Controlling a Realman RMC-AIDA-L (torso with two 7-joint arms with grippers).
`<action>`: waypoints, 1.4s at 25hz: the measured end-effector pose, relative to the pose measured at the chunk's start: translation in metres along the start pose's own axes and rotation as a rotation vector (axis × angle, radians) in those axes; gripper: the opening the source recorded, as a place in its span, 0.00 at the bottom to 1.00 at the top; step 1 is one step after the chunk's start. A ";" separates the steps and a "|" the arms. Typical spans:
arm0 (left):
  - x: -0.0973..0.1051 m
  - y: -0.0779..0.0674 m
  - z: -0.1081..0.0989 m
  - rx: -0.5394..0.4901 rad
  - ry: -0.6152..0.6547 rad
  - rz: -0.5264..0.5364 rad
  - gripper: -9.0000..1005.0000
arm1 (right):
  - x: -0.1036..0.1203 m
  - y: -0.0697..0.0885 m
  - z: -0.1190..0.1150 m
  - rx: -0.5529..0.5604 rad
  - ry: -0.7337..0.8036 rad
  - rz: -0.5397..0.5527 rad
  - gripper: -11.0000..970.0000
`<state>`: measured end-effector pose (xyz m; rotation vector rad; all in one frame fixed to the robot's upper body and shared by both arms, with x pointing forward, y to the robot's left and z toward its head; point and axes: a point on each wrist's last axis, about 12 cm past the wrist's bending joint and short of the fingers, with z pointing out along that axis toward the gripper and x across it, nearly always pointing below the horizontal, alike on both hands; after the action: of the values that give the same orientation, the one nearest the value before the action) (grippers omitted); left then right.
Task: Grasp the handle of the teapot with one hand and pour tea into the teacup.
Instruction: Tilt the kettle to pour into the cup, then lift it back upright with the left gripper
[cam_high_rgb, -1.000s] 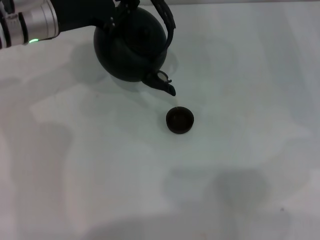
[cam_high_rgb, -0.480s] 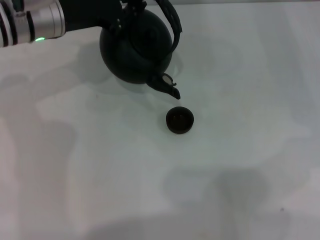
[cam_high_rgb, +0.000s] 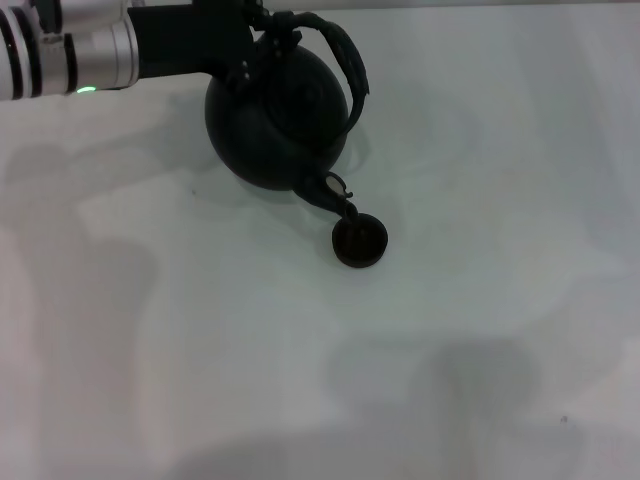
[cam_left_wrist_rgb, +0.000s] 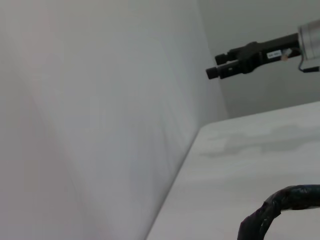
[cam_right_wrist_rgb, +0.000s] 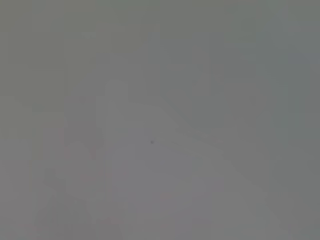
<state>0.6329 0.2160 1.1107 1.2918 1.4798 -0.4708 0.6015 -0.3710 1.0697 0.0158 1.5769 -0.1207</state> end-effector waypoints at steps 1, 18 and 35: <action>0.000 0.000 0.000 0.006 0.006 0.003 0.14 | 0.000 0.000 0.000 0.001 0.000 0.001 0.88; -0.009 0.010 0.003 0.045 0.072 0.048 0.14 | 0.002 0.002 -0.002 0.003 0.002 0.008 0.87; -0.018 0.017 0.008 0.075 0.107 0.086 0.14 | 0.002 0.002 -0.001 0.006 0.001 0.013 0.87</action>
<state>0.6485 0.2063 1.1291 1.4531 1.5001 -0.4100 0.6005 -0.3688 1.0680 0.0310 1.5771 -0.1155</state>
